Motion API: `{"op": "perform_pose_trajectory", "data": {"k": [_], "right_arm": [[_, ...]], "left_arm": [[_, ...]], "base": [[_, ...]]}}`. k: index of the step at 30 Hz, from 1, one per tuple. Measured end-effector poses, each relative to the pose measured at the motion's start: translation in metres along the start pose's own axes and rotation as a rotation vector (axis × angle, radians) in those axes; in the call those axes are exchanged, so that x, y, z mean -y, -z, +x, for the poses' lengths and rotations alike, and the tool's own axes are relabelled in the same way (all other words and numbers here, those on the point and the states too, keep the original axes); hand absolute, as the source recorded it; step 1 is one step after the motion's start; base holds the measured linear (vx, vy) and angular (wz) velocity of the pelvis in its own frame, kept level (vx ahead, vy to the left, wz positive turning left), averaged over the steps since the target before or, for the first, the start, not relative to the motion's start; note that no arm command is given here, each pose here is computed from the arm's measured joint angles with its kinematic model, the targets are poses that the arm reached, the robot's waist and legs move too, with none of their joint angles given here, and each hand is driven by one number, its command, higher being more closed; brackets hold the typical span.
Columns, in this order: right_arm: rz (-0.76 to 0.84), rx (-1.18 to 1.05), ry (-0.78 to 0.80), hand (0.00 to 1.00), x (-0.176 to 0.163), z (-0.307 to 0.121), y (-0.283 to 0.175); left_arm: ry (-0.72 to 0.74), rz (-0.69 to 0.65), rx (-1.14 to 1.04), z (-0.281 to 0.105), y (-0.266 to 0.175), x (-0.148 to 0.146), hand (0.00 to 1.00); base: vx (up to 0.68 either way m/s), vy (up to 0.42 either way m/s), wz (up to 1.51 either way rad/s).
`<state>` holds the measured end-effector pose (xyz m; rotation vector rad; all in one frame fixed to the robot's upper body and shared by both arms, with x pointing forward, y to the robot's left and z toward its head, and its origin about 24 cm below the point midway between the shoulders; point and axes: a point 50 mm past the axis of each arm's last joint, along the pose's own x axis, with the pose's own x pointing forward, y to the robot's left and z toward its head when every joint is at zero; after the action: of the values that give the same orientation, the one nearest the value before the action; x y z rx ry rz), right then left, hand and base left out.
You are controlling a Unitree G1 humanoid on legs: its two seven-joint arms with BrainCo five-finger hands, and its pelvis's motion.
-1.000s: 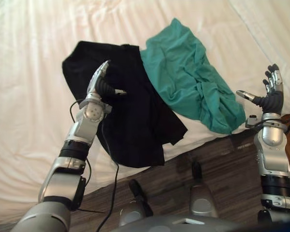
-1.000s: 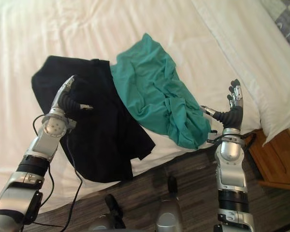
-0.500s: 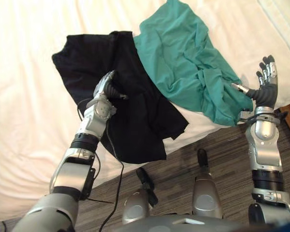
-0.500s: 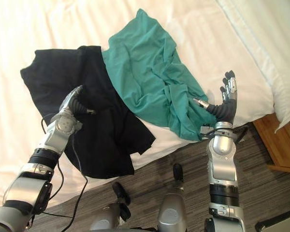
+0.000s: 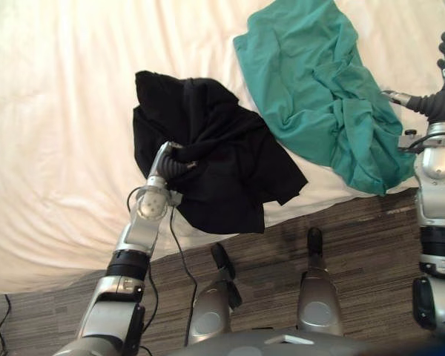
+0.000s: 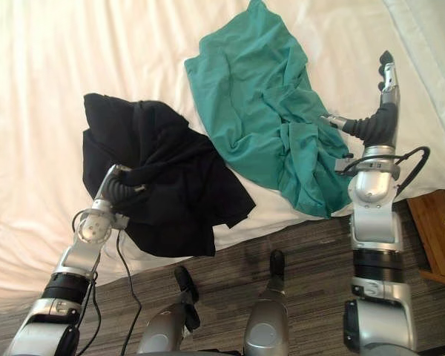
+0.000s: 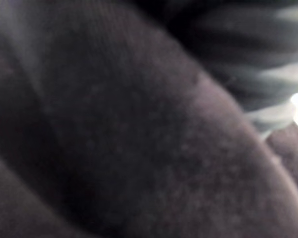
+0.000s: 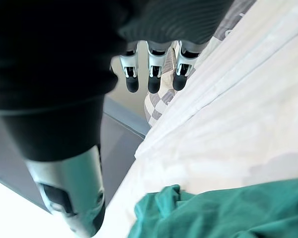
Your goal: Tidy the bed and pick cloth on bed and put in laundry
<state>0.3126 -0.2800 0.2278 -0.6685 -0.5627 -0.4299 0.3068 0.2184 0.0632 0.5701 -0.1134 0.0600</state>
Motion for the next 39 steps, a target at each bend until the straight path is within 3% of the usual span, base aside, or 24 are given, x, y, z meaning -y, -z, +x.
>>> {"op": "perform_pose_trajectory", "data": {"k": [12, 31, 39], "right_arm": [[-0.280, 0.025, -0.124, 0.00, 0.022, 0.043, -0.004], [-0.438, 0.095, -0.216, 0.00, 0.009, 0.046, -0.012], [-0.520, 0.107, -0.276, 0.00, 0.011, 0.047, -0.011]], "left_arm": [[0.006, -0.133, 0.032, -0.034, 0.007, 0.000, 1.00], [0.072, -0.288, 0.165, -0.057, -0.016, -0.005, 1.00], [0.109, -0.277, 0.187, -0.060, -0.020, -0.011, 1.00]], "base": [[-0.01, -0.012, 0.10], [0.00, 0.000, 0.12], [-0.01, 0.004, 0.04]]}}
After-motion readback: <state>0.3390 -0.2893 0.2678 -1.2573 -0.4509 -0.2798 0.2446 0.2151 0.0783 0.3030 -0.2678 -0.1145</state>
